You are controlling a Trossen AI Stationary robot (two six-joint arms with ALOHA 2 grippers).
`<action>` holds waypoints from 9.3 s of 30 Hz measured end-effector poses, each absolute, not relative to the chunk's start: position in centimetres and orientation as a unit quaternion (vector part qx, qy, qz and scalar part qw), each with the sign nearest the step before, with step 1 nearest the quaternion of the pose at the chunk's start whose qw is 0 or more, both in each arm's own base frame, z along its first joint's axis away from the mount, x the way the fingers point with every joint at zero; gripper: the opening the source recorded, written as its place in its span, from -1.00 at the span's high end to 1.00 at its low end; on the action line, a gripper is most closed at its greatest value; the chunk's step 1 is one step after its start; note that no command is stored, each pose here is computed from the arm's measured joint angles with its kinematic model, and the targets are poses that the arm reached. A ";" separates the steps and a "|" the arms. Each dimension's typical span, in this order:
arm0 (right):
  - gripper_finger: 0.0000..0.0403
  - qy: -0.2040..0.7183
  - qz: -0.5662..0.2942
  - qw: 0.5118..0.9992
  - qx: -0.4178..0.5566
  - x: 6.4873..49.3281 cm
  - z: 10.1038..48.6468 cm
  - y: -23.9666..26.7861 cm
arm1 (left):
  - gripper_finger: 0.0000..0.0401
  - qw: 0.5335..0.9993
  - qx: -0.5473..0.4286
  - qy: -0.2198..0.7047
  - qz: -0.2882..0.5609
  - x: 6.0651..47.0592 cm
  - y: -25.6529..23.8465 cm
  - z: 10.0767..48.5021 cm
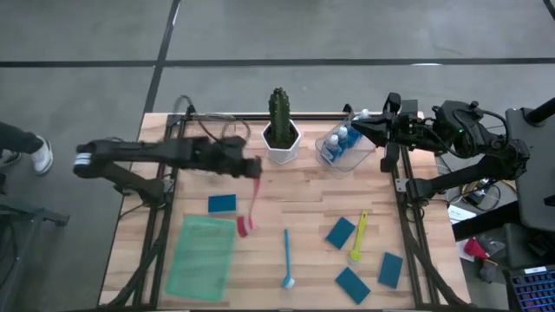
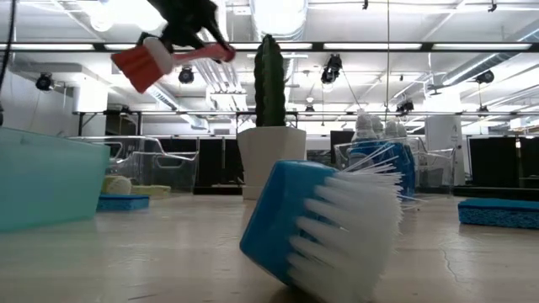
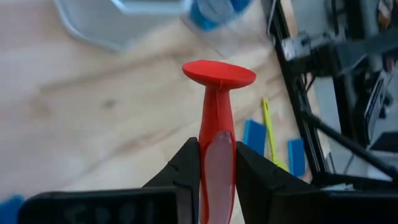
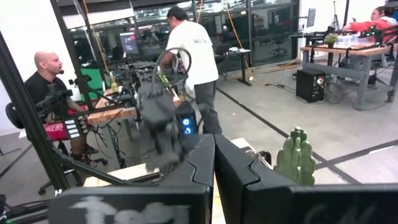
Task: Pick & Place Kitchen Sink Supplies
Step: Put the red dish brush into the left transparent bin, then put the blue dish brush into the left transparent bin, then put the green dish brush into the left transparent bin
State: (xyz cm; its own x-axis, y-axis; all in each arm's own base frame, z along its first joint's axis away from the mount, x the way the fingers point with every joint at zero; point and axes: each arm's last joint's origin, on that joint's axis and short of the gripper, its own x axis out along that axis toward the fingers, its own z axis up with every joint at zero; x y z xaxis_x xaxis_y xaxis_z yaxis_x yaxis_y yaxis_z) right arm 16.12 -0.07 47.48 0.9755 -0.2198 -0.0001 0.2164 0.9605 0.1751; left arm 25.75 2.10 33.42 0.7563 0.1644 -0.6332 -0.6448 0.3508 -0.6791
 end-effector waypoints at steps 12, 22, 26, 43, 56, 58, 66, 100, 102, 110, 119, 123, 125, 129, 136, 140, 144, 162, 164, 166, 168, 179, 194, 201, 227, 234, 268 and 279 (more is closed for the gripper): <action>0.96 0.006 -0.111 0.990 0.087 17.4 47.0 0.0 | 0.66 0.825 -0.413 0.135 0.360 17.6 8.9 37.4; 0.96 0.001 -0.121 0.989 0.089 17.7 47.0 0.0 | 0.66 0.838 -0.314 0.141 0.423 13.6 12.9 38.1; 0.96 0.001 -0.142 0.985 0.094 18.0 46.9 -0.2 | 0.66 0.842 -0.273 0.176 0.431 13.7 13.9 38.5; 0.96 0.003 -0.181 0.979 0.097 20.3 46.3 -0.3 | 0.66 0.738 -0.314 0.421 0.423 19.0 19.9 30.6; 0.96 -0.001 -0.202 0.975 0.096 20.2 46.3 -0.4 | 0.65 0.677 -0.341 0.523 0.390 21.1 22.1 25.0; 0.96 -0.001 -0.203 0.974 0.096 20.2 46.3 -0.4 | 0.64 0.670 -0.352 0.528 0.385 21.4 22.2 24.5; 0.96 -0.003 -0.218 0.971 0.093 20.1 46.3 -0.5 | 0.54 0.650 -0.374 0.551 0.366 22.1 22.9 22.3; 0.96 0.241 -0.195 0.921 0.234 18.6 41.4 0.0 | -0.12 0.781 -0.372 0.322 0.384 17.1 17.4 34.4; 0.96 0.249 -0.198 0.918 0.237 18.5 41.2 0.0 | -0.12 0.803 -0.374 0.285 0.367 16.8 16.6 35.6; 0.96 0.190 -0.171 0.947 0.195 19.3 42.4 0.0 | -0.12 0.845 -0.405 0.208 0.281 17.5 12.3 38.5; 0.96 0.148 -0.189 0.963 0.125 19.7 43.2 -0.3 | -0.12 0.848 -0.436 0.217 0.211 21.5 6.3 38.5; 0.96 0.150 -0.187 0.966 0.095 19.7 43.3 -0.3 | -0.12 0.837 -0.465 0.222 0.184 23.8 2.9 38.1; 0.96 0.154 -0.186 0.967 0.086 19.7 43.2 -0.3 | -0.12 0.830 -0.479 0.222 0.183 24.9 1.1 37.6; 0.96 0.168 -0.183 0.967 0.064 19.6 43.0 -0.3 | -0.12 0.822 -0.486 0.217 0.205 27.3 -2.2 36.1; 0.96 0.231 -0.173 0.957 0.025 18.8 42.1 -0.3 | -0.12 0.776 -0.561 0.213 0.196 32.5 -7.4 31.8; 0.96 0.263 -0.172 0.949 0.011 17.7 41.8 -0.3 | -0.12 0.748 -0.593 0.224 0.198 35.1 -9.7 28.9; 0.96 0.263 -0.170 0.950 0.008 16.5 42.0 -0.3 | -0.12 0.726 -0.600 0.262 0.211 37.4 -10.9 26.6; 0.96 0.274 -0.165 0.947 -0.010 15.3 40.6 -0.4 | -0.12 0.627 -0.546 0.459 0.311 43.0 -13.3 20.9; 0.96 0.272 -0.165 0.948 -0.009 15.2 40.7 -0.4 | -0.12 0.618 -0.545 0.472 0.312 43.2 -13.4 20.0; 0.96 0.271 -0.164 0.948 -0.011 15.1 40.7 -0.4 | -0.12 0.604 -0.549 0.482 0.318 43.3 -13.5 19.3; 0.96 0.269 -0.163 0.949 -0.014 15.1 40.8 -0.4 | -0.11 0.597 -0.549 0.488 0.322 43.3 -13.5 18.8; 0.96 0.268 -0.161 0.950 -0.024 14.9 40.9 -0.4 | 0.34 0.587 -0.537 0.506 0.333 43.0 -13.2 17.8; 0.96 0.270 -0.155 0.949 -0.044 15.0 40.8 -0.4 | 0.92 0.593 -0.531 0.502 0.337 43.5 -10.9 17.5; 0.96 0.271 -0.153 0.949 -0.051 15.0 40.8 -0.4 | 0.94 0.600 -0.528 0.507 0.323 43.8 -10.4 17.7; 0.96 0.237 -0.154 0.958 -0.049 15.5 41.4 -0.4 | 0.94 0.627 -0.411 0.513 0.417 30.7 -1.3 34.4; 0.96 0.204 -0.157 0.965 -0.041 16.3 41.8 -0.4 | 0.94 0.662 -0.375 0.428 0.487 23.9 7.2 38.8; 0.96 0.276 -0.186 0.943 -0.002 18.8 39.6 -0.3 | 0.80 0.587 -0.396 0.549 0.444 19.2 18.6 23.7; 0.96 0.355 -0.201 0.905 0.117 17.5 38.0 -0.2 | 0.24 0.613 -0.413 0.527 0.419 19.6 18.7 25.3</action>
State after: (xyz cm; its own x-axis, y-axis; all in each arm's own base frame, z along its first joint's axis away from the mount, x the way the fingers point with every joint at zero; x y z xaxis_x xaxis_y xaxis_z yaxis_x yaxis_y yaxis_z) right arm 17.49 -0.18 38.03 0.6664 -0.2813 -0.6905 0.4480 0.8913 0.0692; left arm 19.57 18.67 25.27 0.0936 0.0798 -0.9924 -0.9494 0.3074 -0.0649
